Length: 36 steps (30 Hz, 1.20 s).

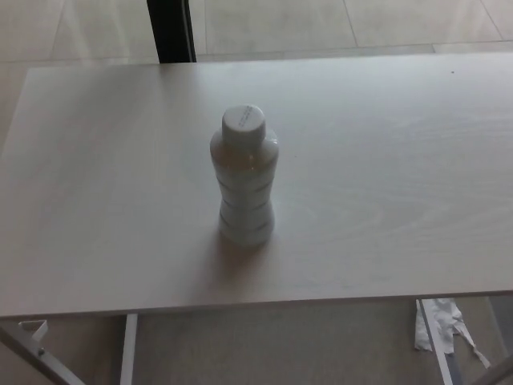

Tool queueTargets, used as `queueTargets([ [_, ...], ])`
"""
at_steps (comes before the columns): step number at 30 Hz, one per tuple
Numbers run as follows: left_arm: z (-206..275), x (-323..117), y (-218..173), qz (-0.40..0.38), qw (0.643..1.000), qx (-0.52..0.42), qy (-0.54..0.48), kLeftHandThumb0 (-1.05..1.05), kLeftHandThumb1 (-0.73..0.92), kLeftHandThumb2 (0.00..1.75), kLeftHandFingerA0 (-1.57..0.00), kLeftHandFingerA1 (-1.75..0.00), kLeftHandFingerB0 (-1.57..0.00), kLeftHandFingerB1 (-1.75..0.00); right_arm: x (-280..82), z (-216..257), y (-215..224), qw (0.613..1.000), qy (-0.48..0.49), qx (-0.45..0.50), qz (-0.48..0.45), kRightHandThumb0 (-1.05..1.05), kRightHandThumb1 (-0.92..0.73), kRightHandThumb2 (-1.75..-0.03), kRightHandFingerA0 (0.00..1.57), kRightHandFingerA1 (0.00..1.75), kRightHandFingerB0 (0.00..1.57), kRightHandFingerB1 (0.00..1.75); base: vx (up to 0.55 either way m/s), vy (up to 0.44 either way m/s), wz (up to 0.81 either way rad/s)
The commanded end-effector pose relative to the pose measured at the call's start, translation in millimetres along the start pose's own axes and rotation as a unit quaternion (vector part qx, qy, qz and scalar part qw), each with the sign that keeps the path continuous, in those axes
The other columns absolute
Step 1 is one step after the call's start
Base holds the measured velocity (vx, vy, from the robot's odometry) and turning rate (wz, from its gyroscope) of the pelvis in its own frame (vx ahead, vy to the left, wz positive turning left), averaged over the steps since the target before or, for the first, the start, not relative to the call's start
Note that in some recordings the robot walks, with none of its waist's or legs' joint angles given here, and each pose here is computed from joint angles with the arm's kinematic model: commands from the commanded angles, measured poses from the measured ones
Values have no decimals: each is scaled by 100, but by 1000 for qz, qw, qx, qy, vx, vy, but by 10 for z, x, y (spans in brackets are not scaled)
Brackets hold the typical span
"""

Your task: Pick up a bottle and hand it

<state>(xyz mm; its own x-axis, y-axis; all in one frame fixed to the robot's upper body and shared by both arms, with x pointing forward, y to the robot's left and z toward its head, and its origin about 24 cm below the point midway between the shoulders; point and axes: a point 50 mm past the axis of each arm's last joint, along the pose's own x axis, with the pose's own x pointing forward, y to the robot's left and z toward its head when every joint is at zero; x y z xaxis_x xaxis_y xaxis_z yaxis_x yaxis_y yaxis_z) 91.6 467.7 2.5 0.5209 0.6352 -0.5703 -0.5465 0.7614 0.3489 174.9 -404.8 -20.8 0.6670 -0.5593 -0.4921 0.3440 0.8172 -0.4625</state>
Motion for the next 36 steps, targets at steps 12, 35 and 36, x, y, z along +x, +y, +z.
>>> queueTargets([
  [12,1741,-271,-4,85,950,19,-299,-93,37,84,-55,-92,-32,-74,21,73,-58,1000,-20,22,2,-61,-59,-58,40,65,32,40,0,0,0],
  [35,2267,-1398,-2862,-374,805,143,-439,-78,42,83,-22,-54,-15,-44,46,175,-94,999,-28,25,6,-62,-57,-57,38,67,33,44,0,0,0],
  [36,2176,-1457,-3006,-401,793,144,-436,-76,41,82,-19,-54,-12,-45,47,178,-81,999,-28,34,8,-64,-43,-87,48,73,28,54,0,0,0],
])
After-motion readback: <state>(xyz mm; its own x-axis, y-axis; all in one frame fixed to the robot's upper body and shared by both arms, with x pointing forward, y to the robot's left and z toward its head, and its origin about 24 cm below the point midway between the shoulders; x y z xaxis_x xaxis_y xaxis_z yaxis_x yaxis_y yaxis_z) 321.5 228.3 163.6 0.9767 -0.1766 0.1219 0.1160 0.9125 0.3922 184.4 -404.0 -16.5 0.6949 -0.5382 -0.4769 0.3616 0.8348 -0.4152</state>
